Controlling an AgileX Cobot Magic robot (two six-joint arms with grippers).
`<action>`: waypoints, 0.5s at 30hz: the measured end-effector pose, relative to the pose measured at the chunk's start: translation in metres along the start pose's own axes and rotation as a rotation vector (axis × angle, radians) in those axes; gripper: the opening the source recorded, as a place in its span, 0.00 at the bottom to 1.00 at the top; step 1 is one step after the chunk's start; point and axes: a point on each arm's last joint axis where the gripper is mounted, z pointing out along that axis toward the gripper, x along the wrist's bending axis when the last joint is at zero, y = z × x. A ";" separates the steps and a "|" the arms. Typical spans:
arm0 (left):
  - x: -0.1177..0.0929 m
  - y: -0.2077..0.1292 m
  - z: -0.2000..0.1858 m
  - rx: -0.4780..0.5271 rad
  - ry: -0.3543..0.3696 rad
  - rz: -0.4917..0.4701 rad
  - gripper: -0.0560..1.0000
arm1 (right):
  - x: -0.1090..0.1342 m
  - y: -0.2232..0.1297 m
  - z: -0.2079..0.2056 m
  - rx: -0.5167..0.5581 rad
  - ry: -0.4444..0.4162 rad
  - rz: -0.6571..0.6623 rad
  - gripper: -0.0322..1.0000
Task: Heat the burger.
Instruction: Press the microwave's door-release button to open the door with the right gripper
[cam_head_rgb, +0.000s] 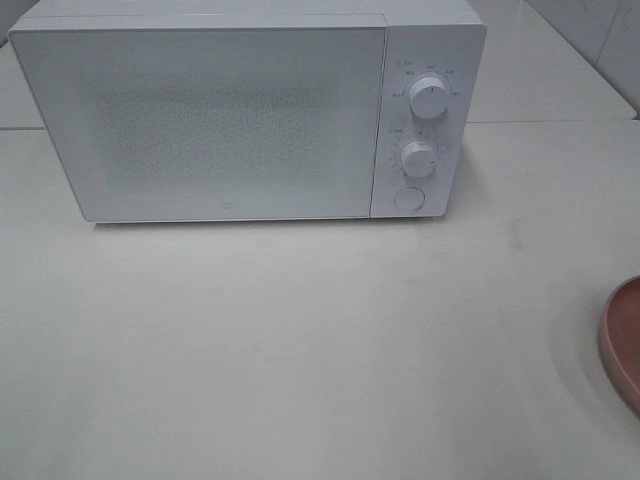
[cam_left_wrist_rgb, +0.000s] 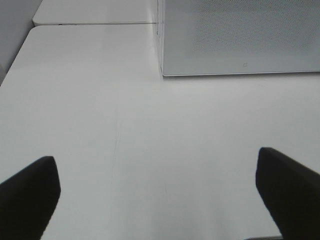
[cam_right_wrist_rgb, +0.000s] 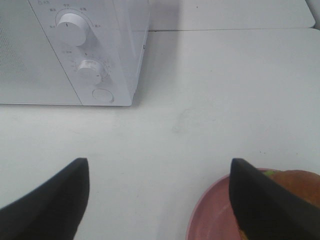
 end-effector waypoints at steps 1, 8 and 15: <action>0.000 0.000 0.000 0.000 0.000 0.000 0.99 | 0.000 0.000 0.000 0.000 0.000 0.000 0.76; 0.000 0.000 0.000 0.000 0.000 0.000 0.99 | 0.000 0.008 0.029 0.003 -0.001 0.000 0.76; 0.000 0.000 0.000 0.000 0.000 0.000 0.99 | 0.001 0.013 0.057 0.002 -0.003 0.000 0.76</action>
